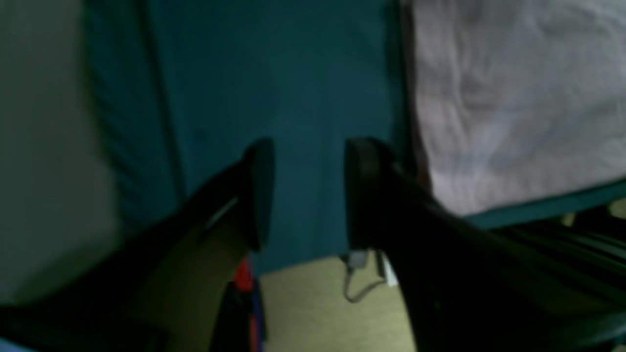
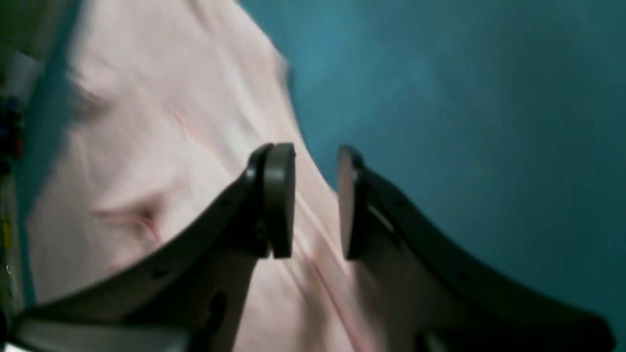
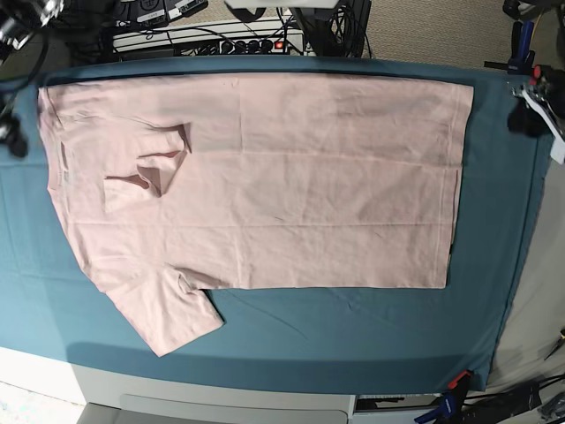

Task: Fold the T-shirt properly
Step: 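Release the corners and move both grippers to the shirt's side edge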

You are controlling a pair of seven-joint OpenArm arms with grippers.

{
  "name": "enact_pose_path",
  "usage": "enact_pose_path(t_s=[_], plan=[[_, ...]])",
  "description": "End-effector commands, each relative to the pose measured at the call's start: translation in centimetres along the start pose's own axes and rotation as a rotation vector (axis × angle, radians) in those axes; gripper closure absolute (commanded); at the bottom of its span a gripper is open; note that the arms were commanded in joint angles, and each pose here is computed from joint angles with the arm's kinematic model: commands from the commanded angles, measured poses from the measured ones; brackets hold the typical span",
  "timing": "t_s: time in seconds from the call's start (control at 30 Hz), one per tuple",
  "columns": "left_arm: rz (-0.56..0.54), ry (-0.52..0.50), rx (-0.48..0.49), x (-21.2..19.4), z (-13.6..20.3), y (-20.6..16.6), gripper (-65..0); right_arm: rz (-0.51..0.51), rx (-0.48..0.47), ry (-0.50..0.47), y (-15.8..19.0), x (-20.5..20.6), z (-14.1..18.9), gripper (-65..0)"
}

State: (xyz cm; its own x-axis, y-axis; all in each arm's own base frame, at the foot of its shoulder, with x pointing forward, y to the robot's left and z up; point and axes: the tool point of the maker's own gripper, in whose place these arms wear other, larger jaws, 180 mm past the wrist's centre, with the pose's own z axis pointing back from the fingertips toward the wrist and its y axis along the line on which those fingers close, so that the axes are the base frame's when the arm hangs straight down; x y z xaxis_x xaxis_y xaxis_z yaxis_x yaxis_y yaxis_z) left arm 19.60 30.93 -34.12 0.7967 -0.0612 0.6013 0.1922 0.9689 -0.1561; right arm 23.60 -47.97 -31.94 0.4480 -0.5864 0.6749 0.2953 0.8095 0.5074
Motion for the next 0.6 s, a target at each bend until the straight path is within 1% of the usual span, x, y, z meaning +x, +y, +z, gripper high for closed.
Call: enact_pose_path(t_s=[0.0, 0.13, 0.23, 0.3, 0.37, 0.47, 0.57], plan=[[-0.049, -0.065, -0.002, 2.7, 0.5, 0.1, -25.1, 0.051, 0.035, -0.106, 1.5, 4.6, 0.5, -15.9], [-0.084, -0.188, 0.069, 8.6, 0.8, 1.7, -24.9, 0.066, 0.114, -0.247, 5.2, 10.1, -0.8, -15.9], [-0.125, -0.261, 0.113, 12.4, 0.2, 2.3, -22.0, 0.096, 0.12, -0.337, 7.2, 13.6, -1.7, -15.9], [-0.14, -0.286, 0.125, 14.4, -0.8, 2.2, -21.7, 0.134, 0.107, -0.361, 8.4, 15.0, -2.8, -15.9], [-0.158, -0.294, 0.122, 16.0, -2.3, 1.9, -21.7, 0.189, 0.09, -0.343, 9.9, 15.5, -4.4, -15.9], [-0.165, -0.281, 0.099, 18.1, -4.9, 1.5, -21.7, 0.302, 0.072, -0.271, 12.6, 14.8, -7.7, -15.9], [-0.099, -0.268, 0.064, 20.1, -7.8, 1.7, -21.7, 0.438, 0.036, -0.173, 15.0, 12.8, -11.2, -15.9]])
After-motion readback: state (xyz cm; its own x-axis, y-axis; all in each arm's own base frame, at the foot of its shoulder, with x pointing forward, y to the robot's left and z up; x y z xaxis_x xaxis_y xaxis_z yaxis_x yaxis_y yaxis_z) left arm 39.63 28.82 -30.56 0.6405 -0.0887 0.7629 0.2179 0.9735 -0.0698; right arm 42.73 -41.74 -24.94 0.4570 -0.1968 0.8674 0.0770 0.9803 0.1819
